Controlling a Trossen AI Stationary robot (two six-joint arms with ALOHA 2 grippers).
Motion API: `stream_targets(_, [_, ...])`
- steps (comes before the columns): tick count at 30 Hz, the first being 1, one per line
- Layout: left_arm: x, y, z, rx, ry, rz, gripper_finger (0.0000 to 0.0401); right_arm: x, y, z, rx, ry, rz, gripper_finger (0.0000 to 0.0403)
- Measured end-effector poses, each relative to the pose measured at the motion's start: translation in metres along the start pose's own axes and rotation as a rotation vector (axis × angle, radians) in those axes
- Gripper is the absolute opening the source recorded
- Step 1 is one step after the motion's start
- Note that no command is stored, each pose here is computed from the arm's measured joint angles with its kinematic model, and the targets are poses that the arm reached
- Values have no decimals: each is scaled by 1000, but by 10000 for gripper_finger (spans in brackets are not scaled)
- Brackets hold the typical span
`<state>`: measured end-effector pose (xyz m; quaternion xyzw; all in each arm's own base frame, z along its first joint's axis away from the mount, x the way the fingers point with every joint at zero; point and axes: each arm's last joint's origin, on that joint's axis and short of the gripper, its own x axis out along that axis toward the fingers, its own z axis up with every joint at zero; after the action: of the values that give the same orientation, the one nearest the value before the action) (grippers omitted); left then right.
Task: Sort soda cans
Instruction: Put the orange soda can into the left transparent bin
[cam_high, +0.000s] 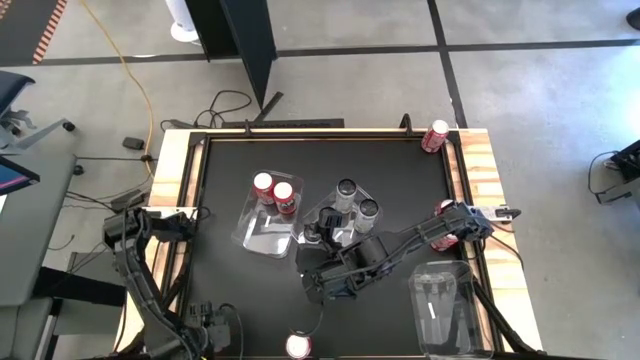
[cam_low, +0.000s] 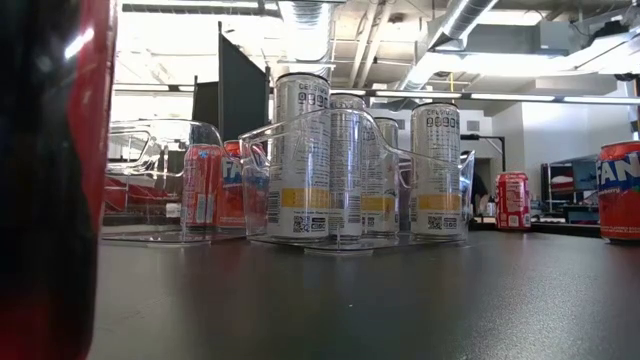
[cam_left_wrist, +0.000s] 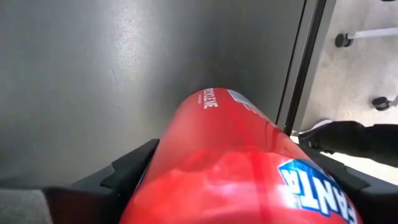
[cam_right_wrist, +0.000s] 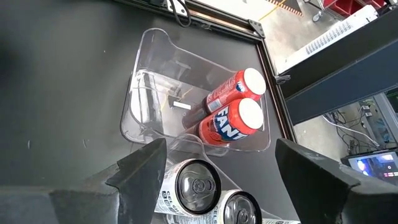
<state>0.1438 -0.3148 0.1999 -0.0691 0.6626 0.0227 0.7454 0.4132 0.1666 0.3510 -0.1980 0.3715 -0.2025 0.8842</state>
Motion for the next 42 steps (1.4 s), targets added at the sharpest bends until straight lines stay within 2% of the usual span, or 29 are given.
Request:
stream_targets(27, [0,5,9,105,8,13,295,-1,1,-1,-7,4,1,317])
stream_targets(33, [-13,17,10,94,-26,73,295,-11,0,-2,-24,-4,-25,317])
stream_targets(42, [-34,30,16,118,-51,63,294,-28,-5,-5,-1,-12,-43,317])
